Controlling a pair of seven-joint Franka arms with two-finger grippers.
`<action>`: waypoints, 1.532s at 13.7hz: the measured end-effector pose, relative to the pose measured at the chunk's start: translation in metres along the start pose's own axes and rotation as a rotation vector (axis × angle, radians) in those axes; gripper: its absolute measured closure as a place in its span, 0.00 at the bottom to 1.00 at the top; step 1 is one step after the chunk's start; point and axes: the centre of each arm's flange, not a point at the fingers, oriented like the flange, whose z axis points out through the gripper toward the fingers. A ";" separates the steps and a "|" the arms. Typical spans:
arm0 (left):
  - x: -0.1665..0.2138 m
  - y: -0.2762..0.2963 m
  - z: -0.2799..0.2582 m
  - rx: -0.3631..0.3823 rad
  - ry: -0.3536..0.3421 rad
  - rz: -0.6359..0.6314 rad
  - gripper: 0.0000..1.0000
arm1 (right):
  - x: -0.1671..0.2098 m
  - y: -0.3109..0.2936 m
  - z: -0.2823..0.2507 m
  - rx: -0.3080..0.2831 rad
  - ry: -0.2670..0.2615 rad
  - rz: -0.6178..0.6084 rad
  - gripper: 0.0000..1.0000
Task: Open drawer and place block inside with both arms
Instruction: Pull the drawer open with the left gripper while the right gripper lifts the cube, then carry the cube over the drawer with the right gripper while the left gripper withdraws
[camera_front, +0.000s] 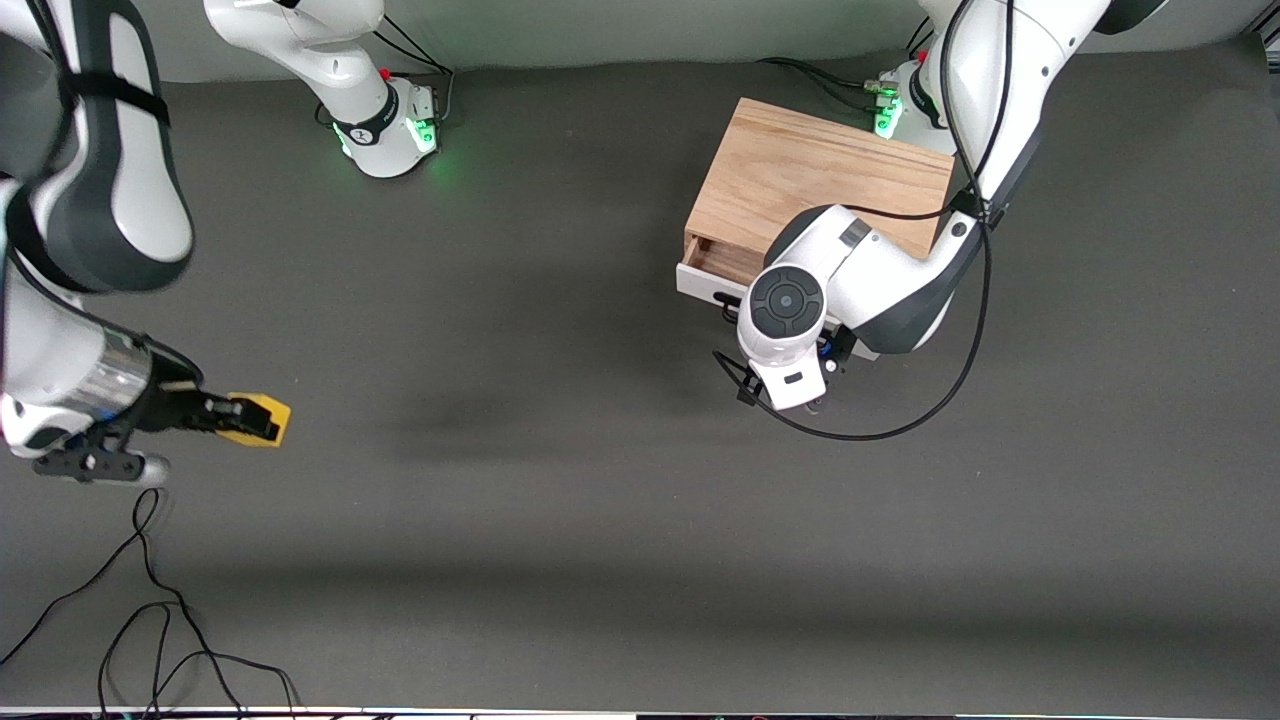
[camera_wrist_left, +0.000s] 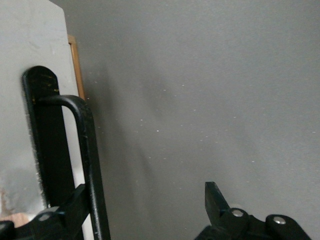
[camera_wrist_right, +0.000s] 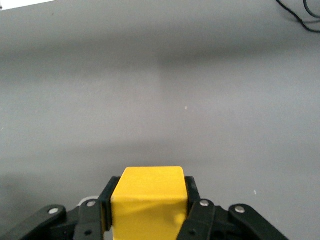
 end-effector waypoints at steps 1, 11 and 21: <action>0.000 0.006 -0.003 -0.017 -0.005 -0.001 0.00 | -0.009 -0.006 -0.013 0.003 -0.010 -0.011 0.44; 0.003 0.033 -0.012 -0.104 -0.020 0.001 0.00 | -0.030 -0.036 -0.023 0.001 -0.053 0.005 0.44; 0.017 0.060 -0.050 -0.253 -0.023 -0.008 0.00 | -0.031 -0.040 -0.022 0.001 -0.055 0.000 0.44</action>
